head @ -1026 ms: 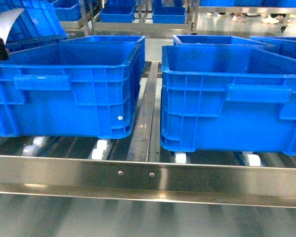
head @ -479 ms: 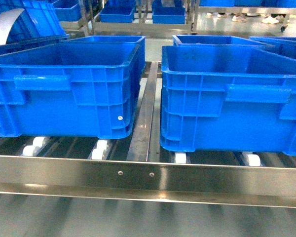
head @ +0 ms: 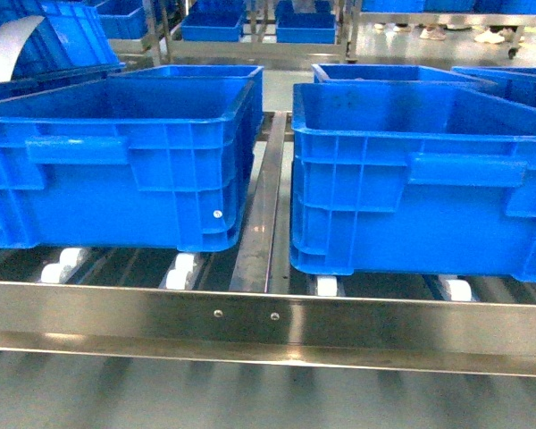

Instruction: Sort blue parts and orange caps into right shelf containers

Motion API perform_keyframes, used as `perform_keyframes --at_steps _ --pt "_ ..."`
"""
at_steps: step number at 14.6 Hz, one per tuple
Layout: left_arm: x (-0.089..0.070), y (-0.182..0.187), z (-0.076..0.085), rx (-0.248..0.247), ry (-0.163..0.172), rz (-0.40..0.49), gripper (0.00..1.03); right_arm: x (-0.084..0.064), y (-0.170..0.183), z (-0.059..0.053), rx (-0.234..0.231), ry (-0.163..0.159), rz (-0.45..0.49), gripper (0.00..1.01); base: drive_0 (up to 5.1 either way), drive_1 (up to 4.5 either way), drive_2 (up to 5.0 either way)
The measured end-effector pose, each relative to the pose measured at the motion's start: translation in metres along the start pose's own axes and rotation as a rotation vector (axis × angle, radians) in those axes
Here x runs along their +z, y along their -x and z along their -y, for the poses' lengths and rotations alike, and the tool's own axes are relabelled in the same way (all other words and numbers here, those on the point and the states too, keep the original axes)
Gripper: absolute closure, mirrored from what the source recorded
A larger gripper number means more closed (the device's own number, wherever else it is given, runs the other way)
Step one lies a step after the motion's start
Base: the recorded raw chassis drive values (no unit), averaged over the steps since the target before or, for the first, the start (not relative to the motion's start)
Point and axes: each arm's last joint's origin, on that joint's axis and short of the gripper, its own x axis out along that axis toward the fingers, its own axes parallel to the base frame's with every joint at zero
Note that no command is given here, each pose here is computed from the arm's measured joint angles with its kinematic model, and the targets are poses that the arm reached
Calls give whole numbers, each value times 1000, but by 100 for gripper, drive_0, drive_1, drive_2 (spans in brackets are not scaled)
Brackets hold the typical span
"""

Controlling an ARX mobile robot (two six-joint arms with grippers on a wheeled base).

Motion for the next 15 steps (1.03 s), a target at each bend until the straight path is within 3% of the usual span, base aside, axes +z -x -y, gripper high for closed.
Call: perform_keyframes --at_steps 13,15 --pt "9 33 0 0 0 35 101 1 19 0 0 0 4 99 0 0 0" --pt "8 35 0 0 0 33 101 -6 27 0 2 0 -51 99 0 0 0"
